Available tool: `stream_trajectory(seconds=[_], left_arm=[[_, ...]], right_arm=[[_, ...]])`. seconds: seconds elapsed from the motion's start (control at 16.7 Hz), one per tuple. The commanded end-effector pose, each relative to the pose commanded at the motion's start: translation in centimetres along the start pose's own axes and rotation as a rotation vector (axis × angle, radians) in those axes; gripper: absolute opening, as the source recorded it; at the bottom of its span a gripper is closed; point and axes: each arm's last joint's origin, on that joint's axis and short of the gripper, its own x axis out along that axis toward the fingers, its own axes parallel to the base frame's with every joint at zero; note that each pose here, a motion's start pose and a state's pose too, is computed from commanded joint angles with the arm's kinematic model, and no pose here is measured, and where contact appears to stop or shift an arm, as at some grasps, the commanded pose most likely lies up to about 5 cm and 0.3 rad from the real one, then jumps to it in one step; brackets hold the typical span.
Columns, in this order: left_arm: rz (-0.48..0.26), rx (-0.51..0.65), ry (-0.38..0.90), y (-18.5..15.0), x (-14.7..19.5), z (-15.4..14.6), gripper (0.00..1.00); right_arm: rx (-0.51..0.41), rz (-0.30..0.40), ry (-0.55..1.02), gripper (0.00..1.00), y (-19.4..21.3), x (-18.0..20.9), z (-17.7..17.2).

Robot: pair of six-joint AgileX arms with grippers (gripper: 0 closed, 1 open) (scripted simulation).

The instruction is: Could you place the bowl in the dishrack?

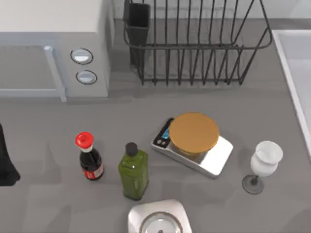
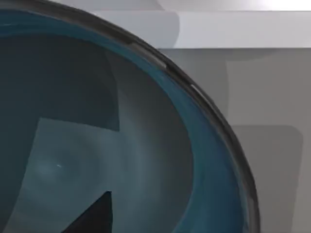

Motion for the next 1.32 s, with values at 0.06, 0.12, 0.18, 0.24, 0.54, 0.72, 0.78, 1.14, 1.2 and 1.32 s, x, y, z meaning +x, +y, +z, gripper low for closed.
stream_trajectory(seconds=[0.06,0.12,0.18,0.24,0.54,0.72,0.78,1.14,1.2,1.32], left_arm=[[0.0,0.0,0.0,0.0,0.0,0.0,1.0],[0.0,0.0,0.0,0.0,0.0,0.0,1.0],[0.0,0.0,0.0,0.0,0.0,0.0,1.0],[0.0,0.0,0.0,0.0,0.0,0.0,1.0],[0.0,0.0,0.0,0.0,0.0,0.0,1.0],[0.0,0.0,0.0,0.0,0.0,0.0,1.0],[0.0,0.0,0.0,0.0,0.0,0.0,1.0],[0.0,0.0,0.0,0.0,0.0,0.0,1.0],[0.0,0.0,0.0,0.0,0.0,0.0,1.0],[0.0,0.0,0.0,0.0,0.0,0.0,1.0]], right_arm=[[0.0,0.002,0.003,1.0,0.1,0.9,-0.1],[0.0,0.004,0.006,1.0,0.1,1.6,-0.3],[0.0,0.006,0.009,1.0,0.2,2.0,-0.3],[0.0,0.007,0.01,1.0,0.2,2.1,-0.4],[0.0,0.007,0.01,0.85,0.2,2.1,-0.4],[0.0,0.007,0.01,0.62,0.2,2.1,-0.4],[0.0,0.007,0.01,0.55,0.2,2.1,-0.4],[0.0,0.007,0.01,0.1,0.2,2.1,-0.4],[0.0,0.007,0.01,0.02,0.2,2.1,-0.4],[0.0,0.007,0.01,0.0,0.2,2.1,-0.4]])
